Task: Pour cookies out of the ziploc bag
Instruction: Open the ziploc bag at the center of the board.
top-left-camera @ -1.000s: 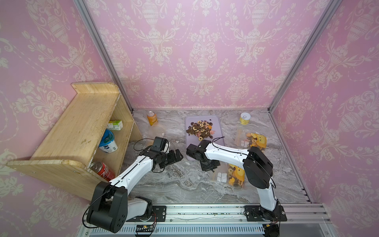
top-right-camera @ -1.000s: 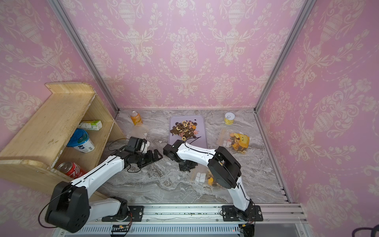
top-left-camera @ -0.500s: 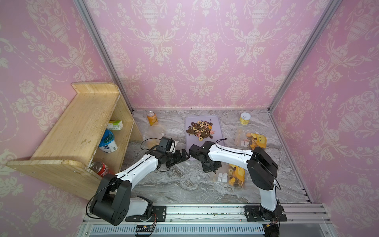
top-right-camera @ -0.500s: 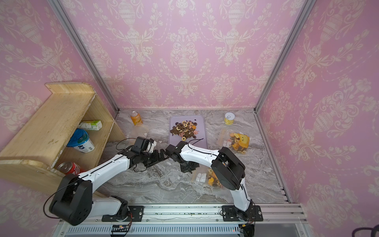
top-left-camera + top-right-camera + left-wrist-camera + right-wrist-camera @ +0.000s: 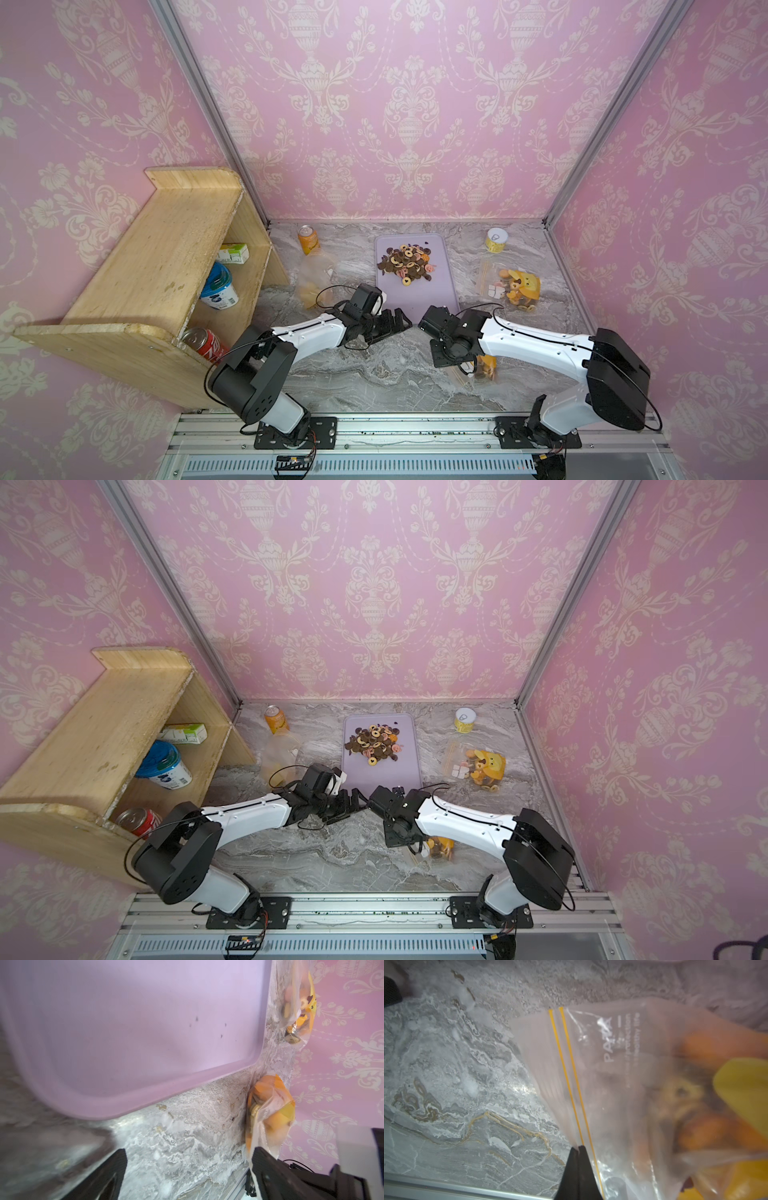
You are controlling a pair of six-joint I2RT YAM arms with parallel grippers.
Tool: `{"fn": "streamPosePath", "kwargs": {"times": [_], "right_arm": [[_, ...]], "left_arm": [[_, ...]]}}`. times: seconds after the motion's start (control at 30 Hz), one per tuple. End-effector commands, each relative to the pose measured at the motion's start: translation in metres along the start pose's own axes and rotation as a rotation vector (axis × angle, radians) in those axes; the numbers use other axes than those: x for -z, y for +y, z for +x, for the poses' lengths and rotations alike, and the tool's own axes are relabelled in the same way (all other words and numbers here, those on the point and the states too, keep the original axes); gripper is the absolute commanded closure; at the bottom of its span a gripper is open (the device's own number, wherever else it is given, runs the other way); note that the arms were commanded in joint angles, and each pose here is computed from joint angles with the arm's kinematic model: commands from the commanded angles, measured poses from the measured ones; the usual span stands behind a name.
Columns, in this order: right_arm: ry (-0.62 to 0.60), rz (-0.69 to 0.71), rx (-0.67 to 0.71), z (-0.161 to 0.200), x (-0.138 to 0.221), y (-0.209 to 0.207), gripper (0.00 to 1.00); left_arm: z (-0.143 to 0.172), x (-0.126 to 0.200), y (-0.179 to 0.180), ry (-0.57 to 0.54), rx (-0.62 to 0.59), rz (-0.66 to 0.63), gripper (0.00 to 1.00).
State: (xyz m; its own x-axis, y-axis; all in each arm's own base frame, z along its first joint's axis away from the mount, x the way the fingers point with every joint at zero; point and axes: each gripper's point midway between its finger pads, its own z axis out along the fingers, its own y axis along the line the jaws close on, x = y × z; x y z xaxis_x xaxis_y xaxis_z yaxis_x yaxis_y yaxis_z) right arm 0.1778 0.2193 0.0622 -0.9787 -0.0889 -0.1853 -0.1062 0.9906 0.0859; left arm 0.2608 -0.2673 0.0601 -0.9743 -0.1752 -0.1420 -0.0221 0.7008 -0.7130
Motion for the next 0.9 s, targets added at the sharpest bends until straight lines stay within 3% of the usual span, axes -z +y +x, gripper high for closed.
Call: {"fn": "streamPosePath", "kwargs": {"times": [0.0,0.07,0.23,0.53,0.67,0.87], "right_arm": [[-0.040,-0.130,-0.045,-0.003,0.003,0.019,1.00],[-0.045,-0.134,-0.055,-0.005,0.003,0.017,1.00],[-0.074,-0.163,-0.088,-0.020,0.006,0.021,1.00],[-0.099,-0.269,-0.148,-0.045,0.008,0.035,1.00],[-0.099,-0.278,-0.161,-0.045,0.010,0.032,1.00],[-0.082,-0.284,-0.167,-0.043,0.012,0.026,0.96]], "left_arm": [[0.010,-0.010,-0.014,0.024,-0.001,0.073,0.07],[0.016,-0.015,-0.020,0.036,-0.015,0.095,0.11],[0.027,-0.022,-0.029,0.048,-0.025,0.146,0.38],[0.028,-0.027,-0.049,0.019,-0.043,0.235,0.38],[0.028,-0.040,-0.038,0.033,-0.009,0.207,0.51],[0.034,-0.052,-0.034,0.057,0.004,0.199,0.55]]}}
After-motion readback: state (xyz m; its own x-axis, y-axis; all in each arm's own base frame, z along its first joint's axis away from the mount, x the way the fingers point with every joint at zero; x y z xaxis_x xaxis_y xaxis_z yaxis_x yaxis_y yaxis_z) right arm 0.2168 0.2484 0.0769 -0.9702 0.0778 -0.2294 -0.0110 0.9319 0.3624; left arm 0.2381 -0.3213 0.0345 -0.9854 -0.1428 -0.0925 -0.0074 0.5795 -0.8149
